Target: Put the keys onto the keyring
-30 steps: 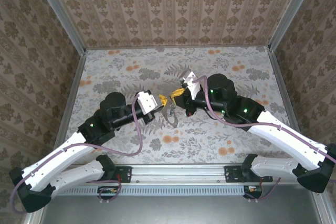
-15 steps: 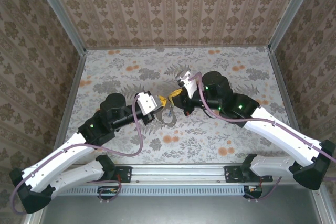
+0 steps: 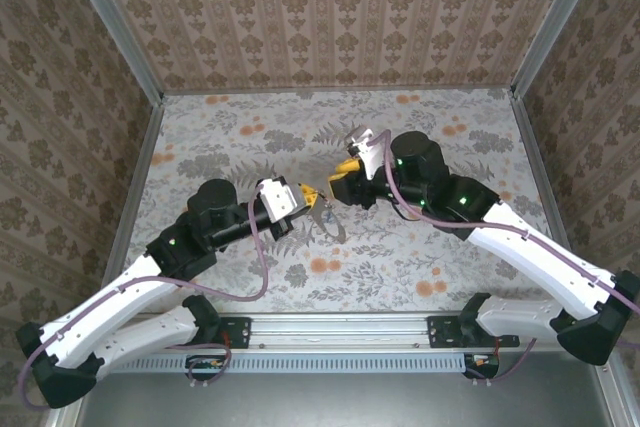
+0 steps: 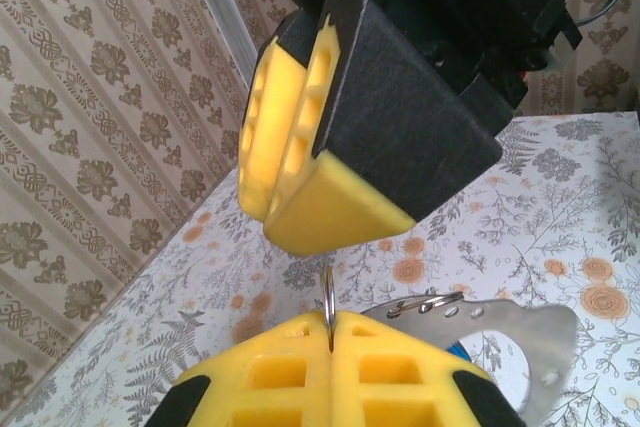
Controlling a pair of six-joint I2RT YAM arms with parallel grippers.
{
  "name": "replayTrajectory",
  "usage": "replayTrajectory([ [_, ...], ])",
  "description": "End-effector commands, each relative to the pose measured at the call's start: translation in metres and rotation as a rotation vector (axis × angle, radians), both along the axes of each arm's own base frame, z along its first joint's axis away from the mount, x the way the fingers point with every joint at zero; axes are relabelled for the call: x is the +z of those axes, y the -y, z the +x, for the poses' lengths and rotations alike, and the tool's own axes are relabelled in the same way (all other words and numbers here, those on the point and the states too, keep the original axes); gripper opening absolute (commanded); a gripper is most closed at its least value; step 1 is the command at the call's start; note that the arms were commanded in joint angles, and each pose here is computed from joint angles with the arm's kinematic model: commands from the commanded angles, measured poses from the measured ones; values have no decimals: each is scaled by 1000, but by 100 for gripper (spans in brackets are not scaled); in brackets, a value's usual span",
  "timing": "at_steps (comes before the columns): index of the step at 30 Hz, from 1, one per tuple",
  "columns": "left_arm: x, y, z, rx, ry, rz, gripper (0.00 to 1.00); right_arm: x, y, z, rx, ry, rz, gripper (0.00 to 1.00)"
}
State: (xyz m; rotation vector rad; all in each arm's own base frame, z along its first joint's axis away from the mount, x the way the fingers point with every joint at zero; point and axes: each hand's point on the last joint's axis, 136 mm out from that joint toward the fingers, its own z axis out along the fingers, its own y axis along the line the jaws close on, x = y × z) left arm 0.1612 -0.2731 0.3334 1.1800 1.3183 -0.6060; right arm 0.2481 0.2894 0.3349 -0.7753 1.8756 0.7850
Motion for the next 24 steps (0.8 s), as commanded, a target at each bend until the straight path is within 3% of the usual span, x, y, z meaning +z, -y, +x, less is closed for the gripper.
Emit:
replayTrajectory([
  [1, 18, -3, -4, -7, 45, -32, 0, 9, 14, 0, -43, 55, 1, 46],
  [5, 3, -7, -2, 19, -7, 17, 0, 10, 28, -5, -67, 137, 2, 67],
  [9, -20, -10, -8, 14, -107, 66, 0, 1, 44, 0, -131, 191, -24, 81],
  [12, -43, -10, -10, 13, -198, 104, 0, -14, 51, 8, -168, 187, -49, 100],
  [24, -94, 11, 23, 116, -333, 217, 0, -53, 103, 33, -389, 129, 8, 100],
])
